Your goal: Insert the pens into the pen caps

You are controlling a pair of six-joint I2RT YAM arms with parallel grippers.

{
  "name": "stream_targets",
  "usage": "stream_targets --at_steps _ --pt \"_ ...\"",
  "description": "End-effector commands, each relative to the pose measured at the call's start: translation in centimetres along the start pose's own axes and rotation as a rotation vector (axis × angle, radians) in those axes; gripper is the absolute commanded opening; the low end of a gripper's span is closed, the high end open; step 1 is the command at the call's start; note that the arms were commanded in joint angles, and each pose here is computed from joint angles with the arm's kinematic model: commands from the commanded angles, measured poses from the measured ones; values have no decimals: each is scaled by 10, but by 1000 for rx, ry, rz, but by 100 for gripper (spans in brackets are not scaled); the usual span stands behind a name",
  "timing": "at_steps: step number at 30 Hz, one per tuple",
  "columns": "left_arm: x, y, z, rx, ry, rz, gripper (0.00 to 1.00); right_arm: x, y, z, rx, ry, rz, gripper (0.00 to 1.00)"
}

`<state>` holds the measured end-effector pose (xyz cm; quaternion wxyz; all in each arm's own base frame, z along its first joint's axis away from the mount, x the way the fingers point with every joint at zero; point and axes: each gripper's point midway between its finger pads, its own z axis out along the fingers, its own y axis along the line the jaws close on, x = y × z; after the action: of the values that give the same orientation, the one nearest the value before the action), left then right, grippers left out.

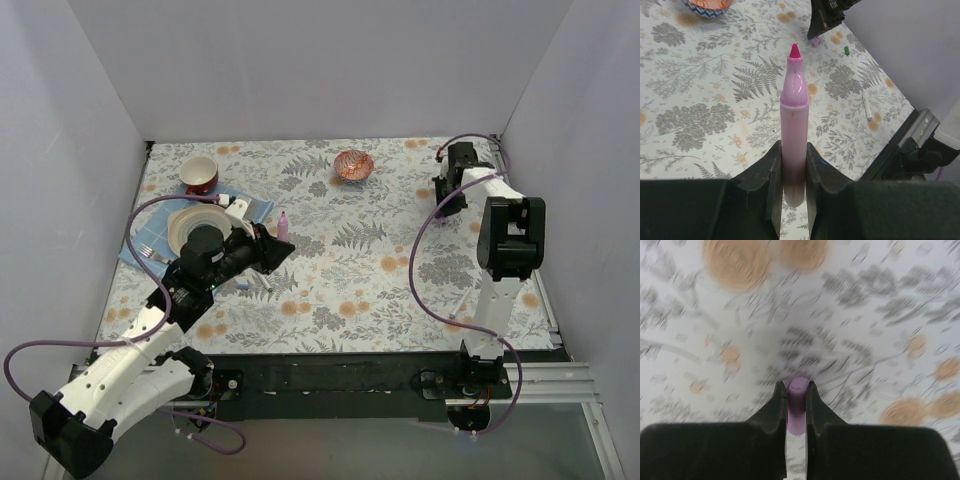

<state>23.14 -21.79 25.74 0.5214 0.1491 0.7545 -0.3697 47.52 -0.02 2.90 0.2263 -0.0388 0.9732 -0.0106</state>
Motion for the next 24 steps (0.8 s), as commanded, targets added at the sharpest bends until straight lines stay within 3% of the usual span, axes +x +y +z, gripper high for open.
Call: stream_targets --at_steps 1,6,7,10,11,13,14,20,21,24 --pt "-12 -28 3 119 9 -85 0 13 52 -44 -147 -88 83 1" --pt "10 -51 7 261 78 -183 0 2 115 -110 -428 -264 149 1" --pt "7 -66 4 353 72 -179 0 -1 136 -125 -483 -299 123 1" --pt "14 -85 3 478 94 -238 0 -13 191 -195 -741 -457 92 1" --pt "20 -92 0 522 118 -252 0 -30 207 -242 -871 -610 34 1" --pt "16 -101 -2 569 104 -272 0 -13 232 -270 -1031 -629 77 1" --pt "18 -104 -3 589 112 -276 0 -22 239 -315 -1128 -788 19 1" --pt "18 -114 -7 670 104 -303 0 6 273 -384 -1455 -828 64 1" --pt "17 -116 -8 689 99 -299 0 11 277 -403 -1518 -881 32 1" --pt "17 -118 -7 707 103 -307 0 17 286 -425 -1640 -862 58 1"
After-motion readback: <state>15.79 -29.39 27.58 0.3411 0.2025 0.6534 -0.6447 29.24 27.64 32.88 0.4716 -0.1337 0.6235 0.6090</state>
